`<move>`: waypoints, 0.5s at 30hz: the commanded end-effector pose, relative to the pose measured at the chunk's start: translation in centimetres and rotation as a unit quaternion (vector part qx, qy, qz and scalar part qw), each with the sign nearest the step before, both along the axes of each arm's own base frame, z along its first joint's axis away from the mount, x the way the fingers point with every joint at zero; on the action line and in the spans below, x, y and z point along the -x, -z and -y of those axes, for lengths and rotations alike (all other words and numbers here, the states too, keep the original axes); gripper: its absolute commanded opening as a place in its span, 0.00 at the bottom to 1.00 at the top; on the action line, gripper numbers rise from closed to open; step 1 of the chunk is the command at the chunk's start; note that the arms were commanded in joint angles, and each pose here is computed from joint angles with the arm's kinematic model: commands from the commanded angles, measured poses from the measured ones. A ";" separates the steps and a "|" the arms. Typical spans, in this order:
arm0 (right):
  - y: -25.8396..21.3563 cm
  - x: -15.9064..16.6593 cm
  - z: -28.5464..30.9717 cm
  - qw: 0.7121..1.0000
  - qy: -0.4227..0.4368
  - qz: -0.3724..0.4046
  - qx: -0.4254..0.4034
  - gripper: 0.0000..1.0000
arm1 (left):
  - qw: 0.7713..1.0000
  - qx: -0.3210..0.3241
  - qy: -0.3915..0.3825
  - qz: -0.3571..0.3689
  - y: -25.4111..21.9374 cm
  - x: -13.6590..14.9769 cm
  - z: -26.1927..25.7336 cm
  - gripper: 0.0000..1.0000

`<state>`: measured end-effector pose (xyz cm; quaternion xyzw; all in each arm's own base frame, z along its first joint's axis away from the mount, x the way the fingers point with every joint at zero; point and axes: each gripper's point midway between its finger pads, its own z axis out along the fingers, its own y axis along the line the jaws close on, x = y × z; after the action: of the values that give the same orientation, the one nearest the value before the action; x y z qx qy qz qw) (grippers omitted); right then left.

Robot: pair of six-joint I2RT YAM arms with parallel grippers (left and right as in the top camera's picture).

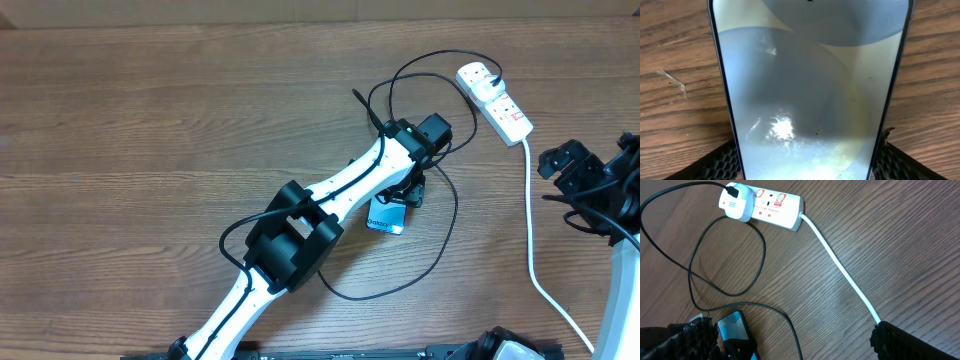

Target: Plug charger to phone and switch on socket

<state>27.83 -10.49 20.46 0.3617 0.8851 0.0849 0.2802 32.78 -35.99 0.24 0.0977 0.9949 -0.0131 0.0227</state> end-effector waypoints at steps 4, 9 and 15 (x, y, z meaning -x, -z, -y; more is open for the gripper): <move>-1.6 -0.4 0.4 1.000 0.003 0.020 0.012 1.00 | 0.999 -0.029 0.001 -0.022 2.2 0.1 -1.6 0.67; -1.6 -0.4 0.4 1.000 0.003 0.020 0.012 1.00 | 0.999 -0.008 -0.013 -0.049 2.1 0.2 -1.8 0.66; -1.6 -0.4 0.4 1.000 0.003 0.020 0.012 1.00 | 0.996 0.011 -0.040 -0.079 1.0 -0.6 -3.1 0.66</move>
<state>27.84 -10.48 20.47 0.3616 0.8851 0.0850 0.2804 33.03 -33.95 0.40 0.0738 0.9968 -0.0218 -0.0210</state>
